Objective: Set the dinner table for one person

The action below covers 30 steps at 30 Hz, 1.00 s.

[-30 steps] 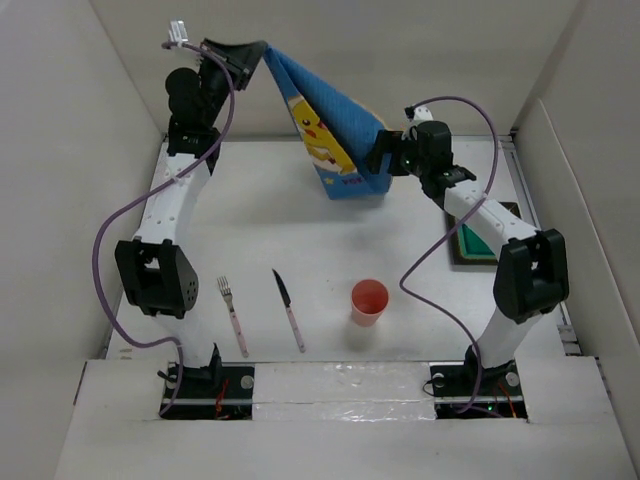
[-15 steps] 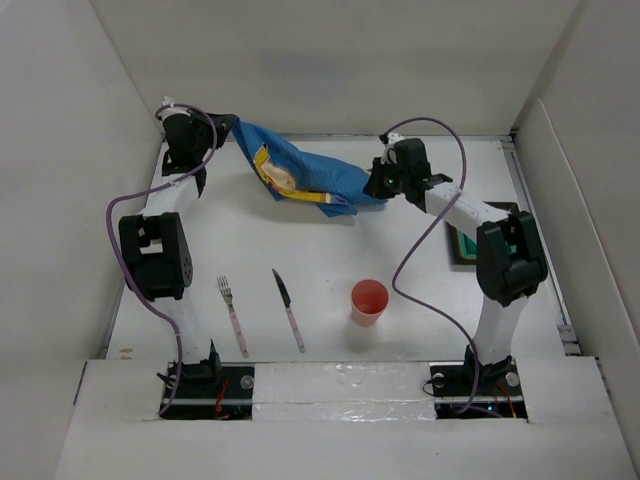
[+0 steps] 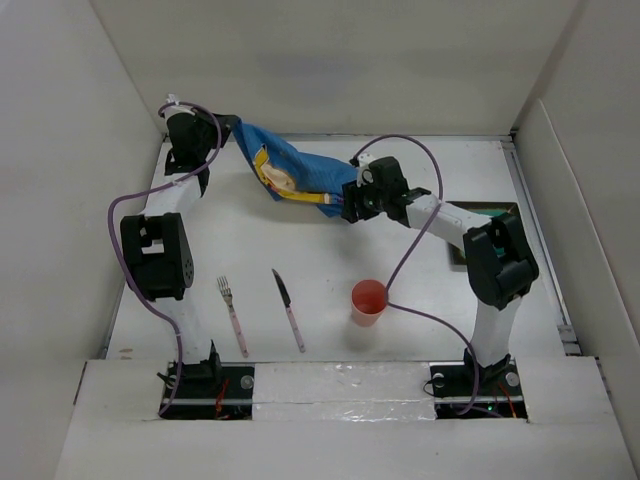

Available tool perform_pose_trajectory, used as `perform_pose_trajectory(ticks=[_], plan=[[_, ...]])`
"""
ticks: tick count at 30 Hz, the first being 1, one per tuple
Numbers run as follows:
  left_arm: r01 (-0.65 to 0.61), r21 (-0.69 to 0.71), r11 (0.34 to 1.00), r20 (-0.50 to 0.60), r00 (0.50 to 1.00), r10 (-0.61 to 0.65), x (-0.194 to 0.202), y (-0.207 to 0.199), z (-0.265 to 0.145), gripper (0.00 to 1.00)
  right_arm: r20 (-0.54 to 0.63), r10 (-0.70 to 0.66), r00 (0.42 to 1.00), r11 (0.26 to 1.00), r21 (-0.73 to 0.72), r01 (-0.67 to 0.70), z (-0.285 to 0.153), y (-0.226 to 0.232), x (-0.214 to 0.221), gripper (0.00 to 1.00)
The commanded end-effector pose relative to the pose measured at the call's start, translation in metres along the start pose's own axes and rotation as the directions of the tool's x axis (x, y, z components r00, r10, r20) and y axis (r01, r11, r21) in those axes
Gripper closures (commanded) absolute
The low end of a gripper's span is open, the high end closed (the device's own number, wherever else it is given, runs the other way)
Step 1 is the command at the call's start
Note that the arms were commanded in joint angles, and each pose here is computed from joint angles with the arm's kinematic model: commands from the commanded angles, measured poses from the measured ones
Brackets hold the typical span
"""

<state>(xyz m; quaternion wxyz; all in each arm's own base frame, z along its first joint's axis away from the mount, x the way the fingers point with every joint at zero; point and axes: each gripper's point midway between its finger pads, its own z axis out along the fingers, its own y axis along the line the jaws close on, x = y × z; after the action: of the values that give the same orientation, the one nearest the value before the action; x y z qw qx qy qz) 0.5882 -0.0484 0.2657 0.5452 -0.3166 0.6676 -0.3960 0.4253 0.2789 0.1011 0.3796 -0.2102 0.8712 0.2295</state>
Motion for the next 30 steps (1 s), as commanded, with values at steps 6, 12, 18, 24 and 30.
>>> perform_pose_trajectory(ticks=[6,12,18,24,30], plan=[[-0.064,0.108,0.992,0.065,0.996,0.057,-0.031,-0.048,-0.008,1.00,0.017,-0.064,0.998,0.996,0.060,0.063,0.012,-0.019,-0.018,0.42],[-0.060,0.099,0.993,0.063,0.997,0.053,-0.033,-0.040,-0.006,1.00,0.026,-0.065,0.998,0.993,0.102,0.062,0.023,-0.021,-0.021,0.49],[-0.058,0.091,0.994,0.067,0.996,0.052,-0.037,-0.036,-0.007,1.00,0.069,-0.063,0.996,0.984,0.168,0.051,0.023,-0.030,-0.040,0.73],[-0.053,0.108,0.993,0.071,0.996,0.045,-0.039,-0.046,-0.013,1.00,0.162,-0.077,0.984,0.979,0.200,0.043,-0.006,-0.028,-0.067,1.00],[-0.022,0.189,0.982,0.097,0.995,0.004,-0.060,-0.086,-0.043,1.00,0.314,-0.109,0.943,0.938,0.346,-0.007,-0.109,-0.027,-0.128,1.00]])
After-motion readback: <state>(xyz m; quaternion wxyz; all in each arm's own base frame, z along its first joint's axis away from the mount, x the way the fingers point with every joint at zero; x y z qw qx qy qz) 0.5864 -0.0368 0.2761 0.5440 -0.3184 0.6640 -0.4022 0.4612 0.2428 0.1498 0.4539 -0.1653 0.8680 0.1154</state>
